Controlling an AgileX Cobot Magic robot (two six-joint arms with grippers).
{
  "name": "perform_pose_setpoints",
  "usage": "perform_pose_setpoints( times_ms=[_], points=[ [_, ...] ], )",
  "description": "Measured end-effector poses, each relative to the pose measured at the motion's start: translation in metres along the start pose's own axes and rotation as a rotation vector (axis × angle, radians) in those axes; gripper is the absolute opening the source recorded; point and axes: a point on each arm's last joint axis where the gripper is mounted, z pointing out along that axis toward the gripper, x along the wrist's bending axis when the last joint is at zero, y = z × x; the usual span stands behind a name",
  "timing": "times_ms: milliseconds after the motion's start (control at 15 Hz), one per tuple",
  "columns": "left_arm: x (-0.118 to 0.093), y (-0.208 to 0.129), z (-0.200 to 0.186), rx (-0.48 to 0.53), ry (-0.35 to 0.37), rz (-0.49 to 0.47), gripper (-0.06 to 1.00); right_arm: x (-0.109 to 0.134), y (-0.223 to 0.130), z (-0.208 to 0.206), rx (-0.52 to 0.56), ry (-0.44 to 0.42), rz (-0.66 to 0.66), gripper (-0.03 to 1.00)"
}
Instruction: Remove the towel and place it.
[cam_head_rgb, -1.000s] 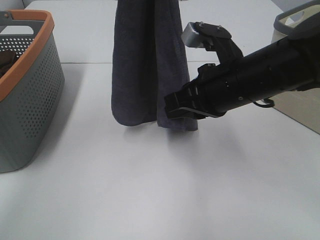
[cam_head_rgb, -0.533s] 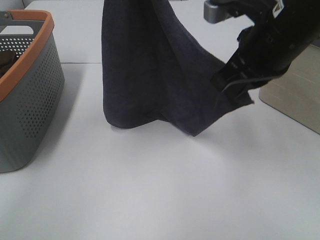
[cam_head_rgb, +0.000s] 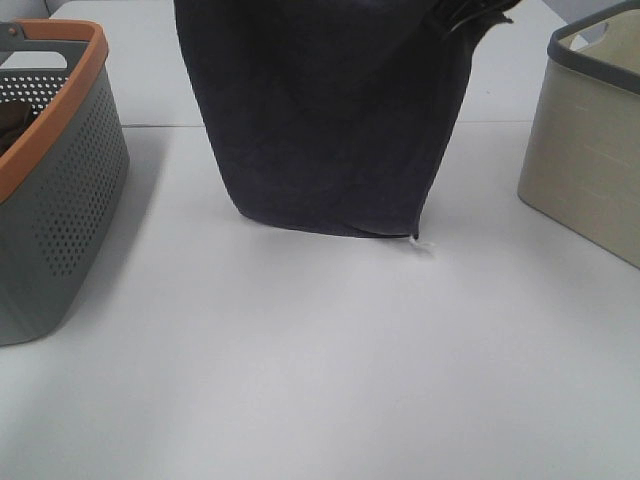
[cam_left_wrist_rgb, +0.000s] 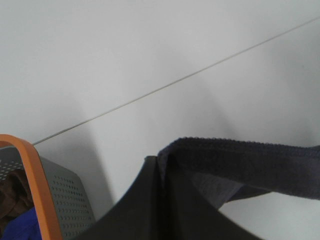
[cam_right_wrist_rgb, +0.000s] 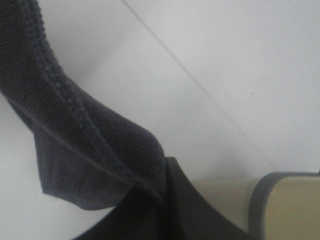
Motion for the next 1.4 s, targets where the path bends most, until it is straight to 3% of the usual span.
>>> perform_pose_setpoints(
  times_ms=[200,333,600,800,1067,1200,1400],
  points=[
    [0.011,0.006,0.020,-0.088,0.019,-0.088,0.00,-0.011,0.023,0.022,-0.065,-0.118,-0.107,0.00],
    [0.016,0.013,0.032,-0.180,0.024,-0.110,0.00,-0.016,0.034,0.038,-0.115,-0.142,-0.120,0.00],
    [0.022,0.029,0.050,-0.410,0.074,-0.031,0.00,-0.065,0.050,0.066,-0.275,-0.225,0.026,0.00],
    [0.024,0.030,0.083,-0.517,0.088,-0.001,0.00,-0.088,0.056,0.095,-0.443,-0.224,0.148,0.00],
    [0.014,0.001,0.143,-0.383,0.089,0.021,0.00,-0.093,0.032,0.151,-0.391,-0.182,0.236,0.00],
    [-0.003,-0.008,0.150,-0.297,0.087,0.068,0.00,-0.088,0.021,0.158,-0.277,-0.122,0.292,0.00],
    [-0.021,-0.020,0.149,-0.160,0.078,0.146,0.00,-0.069,0.006,0.161,-0.069,0.049,0.338,0.00]
  ],
)
